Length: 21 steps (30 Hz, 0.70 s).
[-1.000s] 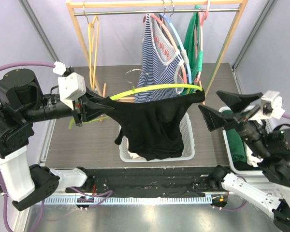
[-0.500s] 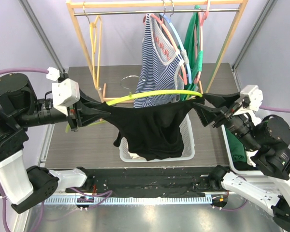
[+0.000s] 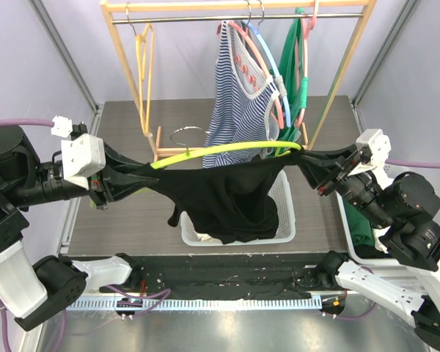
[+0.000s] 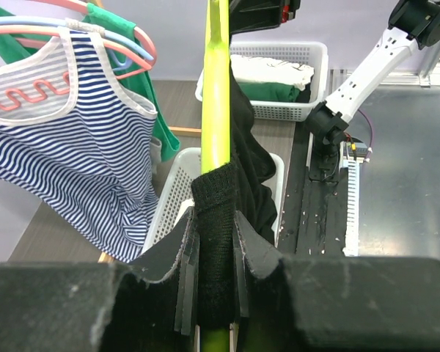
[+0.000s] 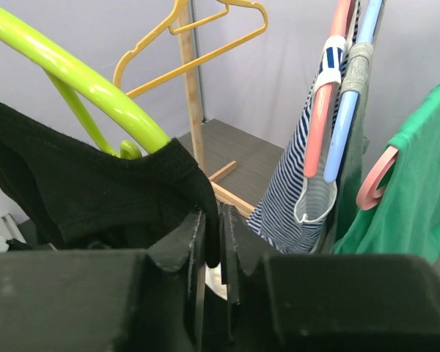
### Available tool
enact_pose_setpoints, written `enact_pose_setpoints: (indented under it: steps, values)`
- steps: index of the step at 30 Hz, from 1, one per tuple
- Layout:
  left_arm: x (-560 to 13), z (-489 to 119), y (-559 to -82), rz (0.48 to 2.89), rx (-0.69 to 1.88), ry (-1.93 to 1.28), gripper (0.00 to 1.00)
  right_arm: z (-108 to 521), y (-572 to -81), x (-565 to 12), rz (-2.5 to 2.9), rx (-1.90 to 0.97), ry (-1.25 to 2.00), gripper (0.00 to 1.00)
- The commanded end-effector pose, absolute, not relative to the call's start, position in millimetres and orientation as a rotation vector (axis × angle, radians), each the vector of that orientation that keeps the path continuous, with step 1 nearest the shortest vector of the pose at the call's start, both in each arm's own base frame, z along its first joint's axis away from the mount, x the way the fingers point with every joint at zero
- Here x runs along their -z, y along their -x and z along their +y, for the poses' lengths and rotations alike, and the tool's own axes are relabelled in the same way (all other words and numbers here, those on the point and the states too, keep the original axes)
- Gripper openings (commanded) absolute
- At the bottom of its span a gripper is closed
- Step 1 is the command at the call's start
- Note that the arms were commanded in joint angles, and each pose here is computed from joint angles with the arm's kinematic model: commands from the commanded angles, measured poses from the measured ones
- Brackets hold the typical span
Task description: Remove the tank top from the hanger
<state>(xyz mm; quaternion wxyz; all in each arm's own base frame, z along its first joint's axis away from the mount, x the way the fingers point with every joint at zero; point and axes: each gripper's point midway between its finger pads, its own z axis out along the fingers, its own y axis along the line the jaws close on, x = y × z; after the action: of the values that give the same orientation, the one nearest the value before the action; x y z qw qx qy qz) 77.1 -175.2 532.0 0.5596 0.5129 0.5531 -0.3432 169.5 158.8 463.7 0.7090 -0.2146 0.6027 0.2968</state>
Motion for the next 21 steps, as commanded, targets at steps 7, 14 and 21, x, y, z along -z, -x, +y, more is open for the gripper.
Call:
enact_pose_setpoints:
  steps: [7,14,21]
  values:
    - [-553,-168,-66,1.194,0.773,-1.195,0.0,125,-171,-476,1.324,-0.556,0.353,0.01]
    - [-555,-169,-67,1.189,0.773,-1.193,0.0,89,-195,-464,1.386,-0.385,0.145,0.01]
    - [-561,-169,-68,1.173,0.772,-1.182,0.0,116,-210,-415,1.51,-0.421,0.179,0.01]
